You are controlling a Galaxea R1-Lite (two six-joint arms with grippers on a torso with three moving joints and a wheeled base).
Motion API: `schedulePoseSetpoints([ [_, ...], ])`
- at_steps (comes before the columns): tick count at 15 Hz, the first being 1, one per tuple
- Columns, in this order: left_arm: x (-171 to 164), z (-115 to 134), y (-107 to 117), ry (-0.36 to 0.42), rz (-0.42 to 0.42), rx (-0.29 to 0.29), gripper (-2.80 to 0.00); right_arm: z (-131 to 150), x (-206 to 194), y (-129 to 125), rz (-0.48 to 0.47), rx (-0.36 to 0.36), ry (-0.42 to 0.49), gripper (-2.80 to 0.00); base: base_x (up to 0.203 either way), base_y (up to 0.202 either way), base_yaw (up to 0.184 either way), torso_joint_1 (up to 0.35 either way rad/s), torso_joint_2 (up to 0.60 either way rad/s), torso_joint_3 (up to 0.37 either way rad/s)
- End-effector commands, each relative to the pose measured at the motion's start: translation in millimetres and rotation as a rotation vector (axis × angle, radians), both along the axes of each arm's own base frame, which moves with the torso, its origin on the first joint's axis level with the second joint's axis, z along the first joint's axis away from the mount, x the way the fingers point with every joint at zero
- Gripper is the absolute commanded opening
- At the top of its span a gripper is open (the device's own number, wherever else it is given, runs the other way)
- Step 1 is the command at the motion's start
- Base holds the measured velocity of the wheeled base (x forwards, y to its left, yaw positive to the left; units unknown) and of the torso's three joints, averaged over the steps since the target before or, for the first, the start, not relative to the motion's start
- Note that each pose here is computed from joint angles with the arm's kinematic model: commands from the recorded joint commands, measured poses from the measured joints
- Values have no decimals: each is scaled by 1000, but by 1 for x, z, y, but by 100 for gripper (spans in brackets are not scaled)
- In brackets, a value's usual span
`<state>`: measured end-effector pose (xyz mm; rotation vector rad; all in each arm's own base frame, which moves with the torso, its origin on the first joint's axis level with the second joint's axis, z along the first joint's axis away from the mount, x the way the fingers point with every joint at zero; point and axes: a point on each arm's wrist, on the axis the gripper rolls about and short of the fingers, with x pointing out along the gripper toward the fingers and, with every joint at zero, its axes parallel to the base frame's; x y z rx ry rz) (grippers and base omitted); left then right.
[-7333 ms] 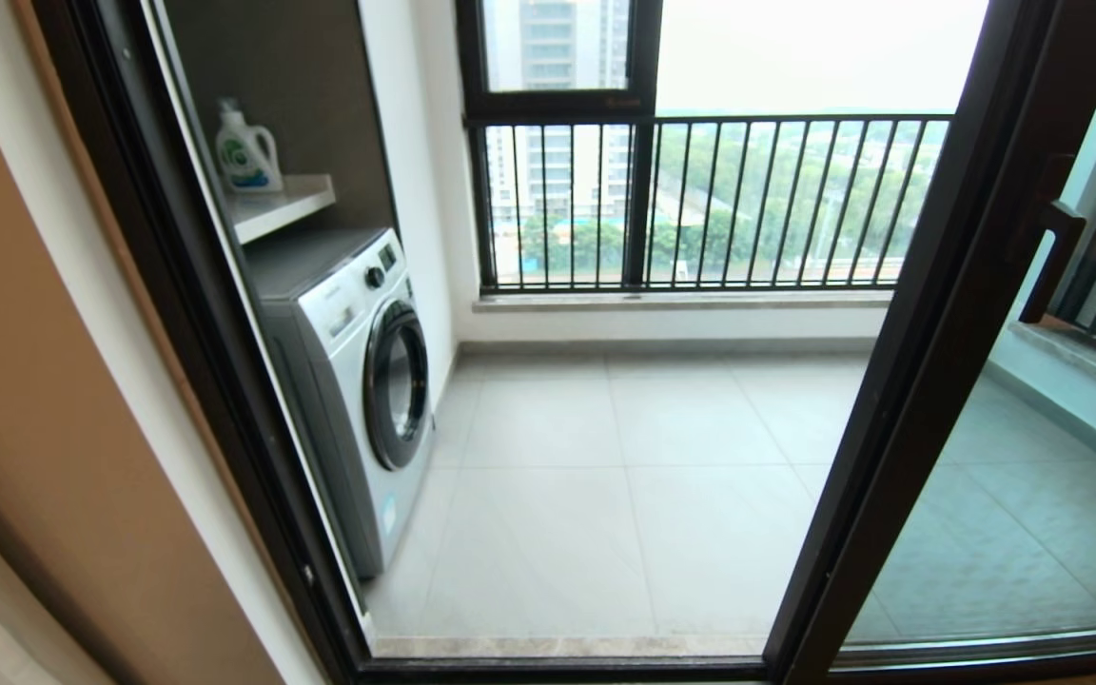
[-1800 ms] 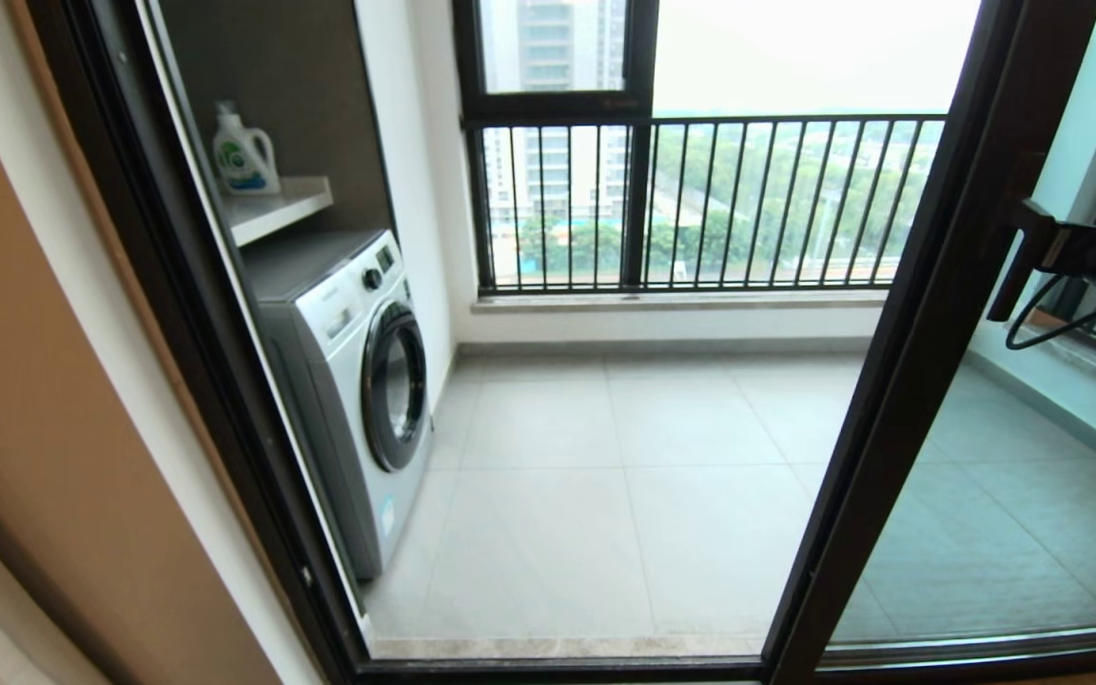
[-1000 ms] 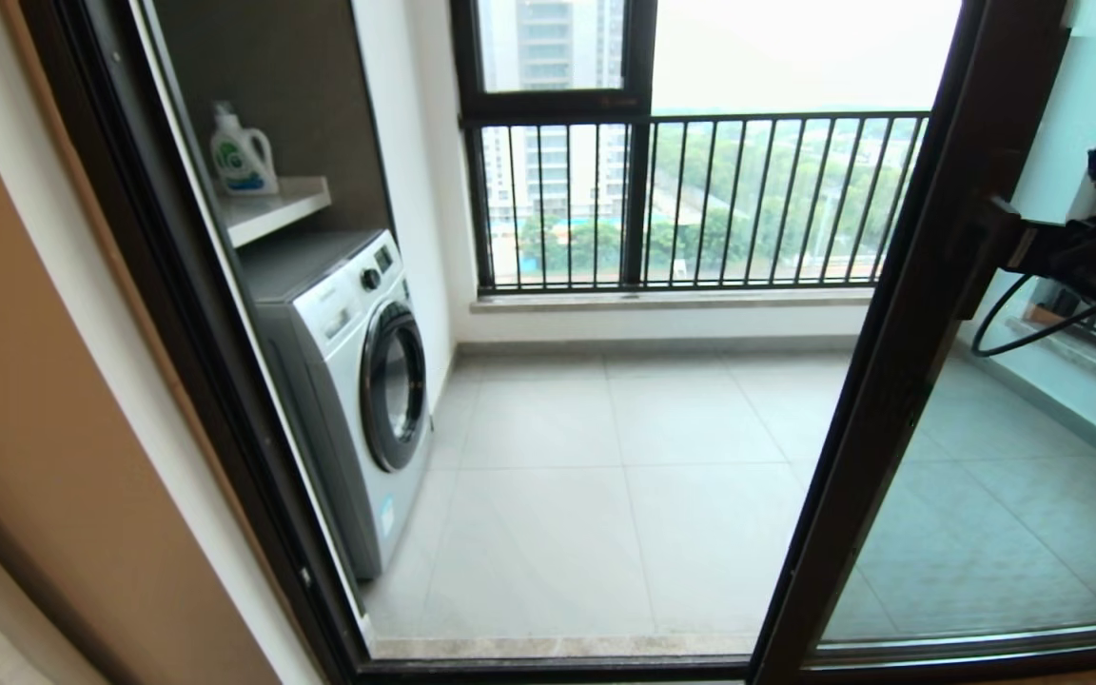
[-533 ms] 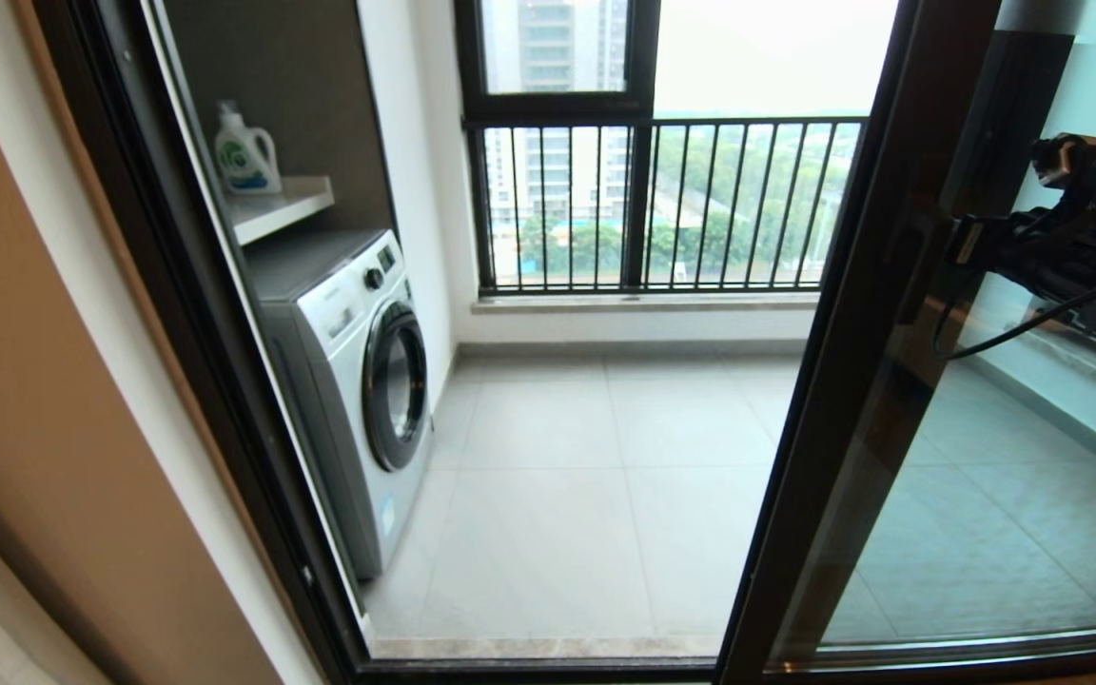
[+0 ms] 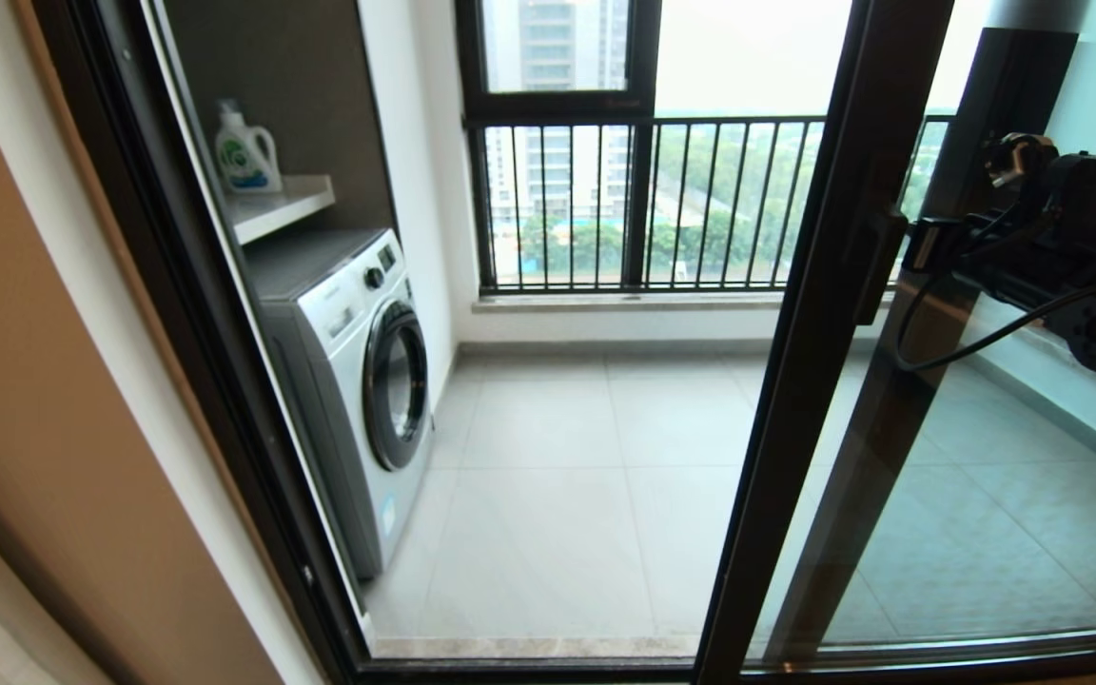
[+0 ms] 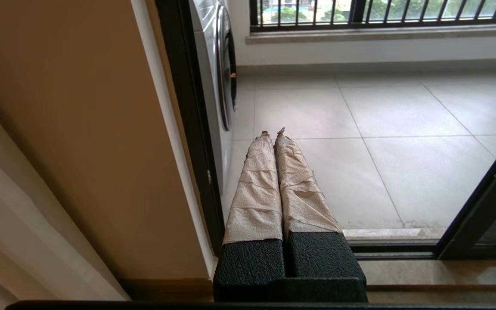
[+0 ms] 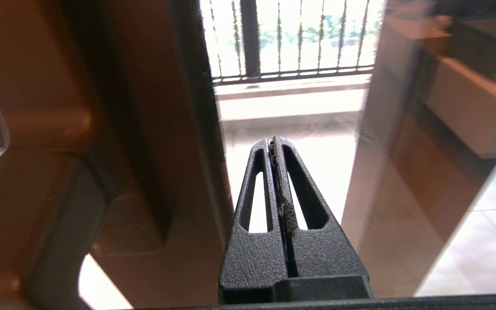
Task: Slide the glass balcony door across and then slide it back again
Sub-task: Close the slid door
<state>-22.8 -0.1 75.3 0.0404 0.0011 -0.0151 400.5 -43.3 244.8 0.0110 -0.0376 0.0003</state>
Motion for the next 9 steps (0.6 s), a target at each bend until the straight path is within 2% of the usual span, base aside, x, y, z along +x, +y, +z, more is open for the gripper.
schedulePoseSetpoints([
  [1,0,0,0,2,0,1,-280,-2,-2,11,26,1,10,-280,0,0,0,0,0,0],
  [6,0,0,0,2,0,1,-280,-5,0,39,32,6,-4,-280,0,0,0,0,0,0],
  [9,0,0,0,2,0,1,-280,-5,0,41,33,6,-3,-280,0,0,0,0,0,0],
])
